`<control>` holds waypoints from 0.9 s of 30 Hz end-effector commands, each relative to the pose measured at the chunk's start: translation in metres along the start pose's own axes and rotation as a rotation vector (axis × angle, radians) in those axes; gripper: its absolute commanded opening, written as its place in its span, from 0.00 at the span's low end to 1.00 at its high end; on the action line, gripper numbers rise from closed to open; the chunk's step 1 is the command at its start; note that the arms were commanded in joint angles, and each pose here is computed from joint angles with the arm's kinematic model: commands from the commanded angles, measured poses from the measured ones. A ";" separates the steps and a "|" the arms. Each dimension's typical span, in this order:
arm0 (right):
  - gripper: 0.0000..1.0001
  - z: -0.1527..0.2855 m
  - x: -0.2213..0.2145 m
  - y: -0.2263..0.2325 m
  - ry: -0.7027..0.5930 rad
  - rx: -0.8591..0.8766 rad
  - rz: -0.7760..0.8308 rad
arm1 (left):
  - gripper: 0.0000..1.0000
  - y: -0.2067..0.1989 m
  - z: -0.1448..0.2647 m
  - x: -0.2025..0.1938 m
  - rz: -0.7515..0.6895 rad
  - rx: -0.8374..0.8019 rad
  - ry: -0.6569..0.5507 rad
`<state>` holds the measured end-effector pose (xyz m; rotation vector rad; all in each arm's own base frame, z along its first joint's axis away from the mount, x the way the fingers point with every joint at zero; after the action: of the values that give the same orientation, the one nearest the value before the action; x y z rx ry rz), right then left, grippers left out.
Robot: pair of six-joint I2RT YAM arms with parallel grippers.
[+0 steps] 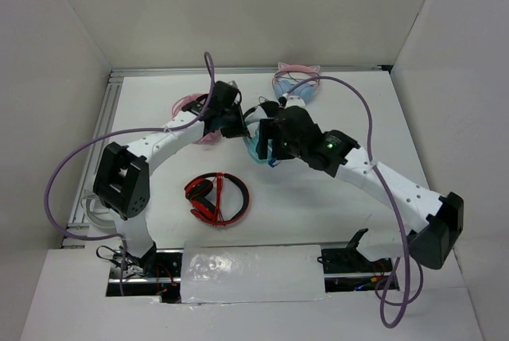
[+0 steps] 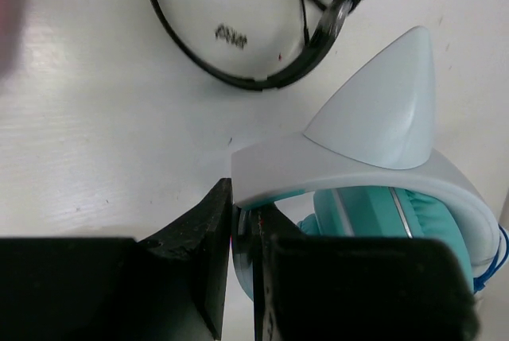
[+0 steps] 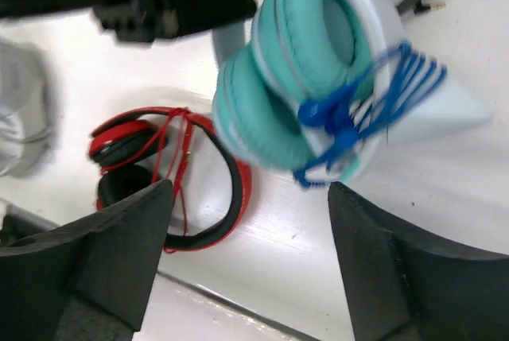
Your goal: Wrap the headphones
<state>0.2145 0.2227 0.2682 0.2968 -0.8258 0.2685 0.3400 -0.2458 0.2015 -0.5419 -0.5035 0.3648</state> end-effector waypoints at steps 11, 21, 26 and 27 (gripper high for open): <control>1.00 0.069 0.037 -0.011 -0.275 0.086 -0.004 | 0.00 0.003 0.008 0.156 0.179 -0.062 -0.188; 1.00 0.048 0.037 -0.031 -0.238 0.037 0.003 | 0.00 0.056 -0.043 0.258 0.264 -0.116 -0.297; 1.00 0.028 0.038 -0.044 -0.198 0.038 -0.025 | 0.00 0.072 -0.072 0.281 0.262 -0.107 -0.397; 1.00 0.021 0.035 -0.047 -0.177 0.030 -0.032 | 0.00 0.065 -0.071 0.290 0.244 -0.146 -0.430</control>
<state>0.2274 0.1740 0.3040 0.3375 -0.9809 0.2213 0.5737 -0.0765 0.1697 -0.5241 -0.6851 0.7662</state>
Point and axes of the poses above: each gripper's point midway between its finger pads, its own z axis back along the fingers, its own y axis along the line the jaws close on, x = y × z, the point moved 8 cm from there along z, back along the fingers, and after that the axes turned 12 degrees about z, right-handed, at the moved point
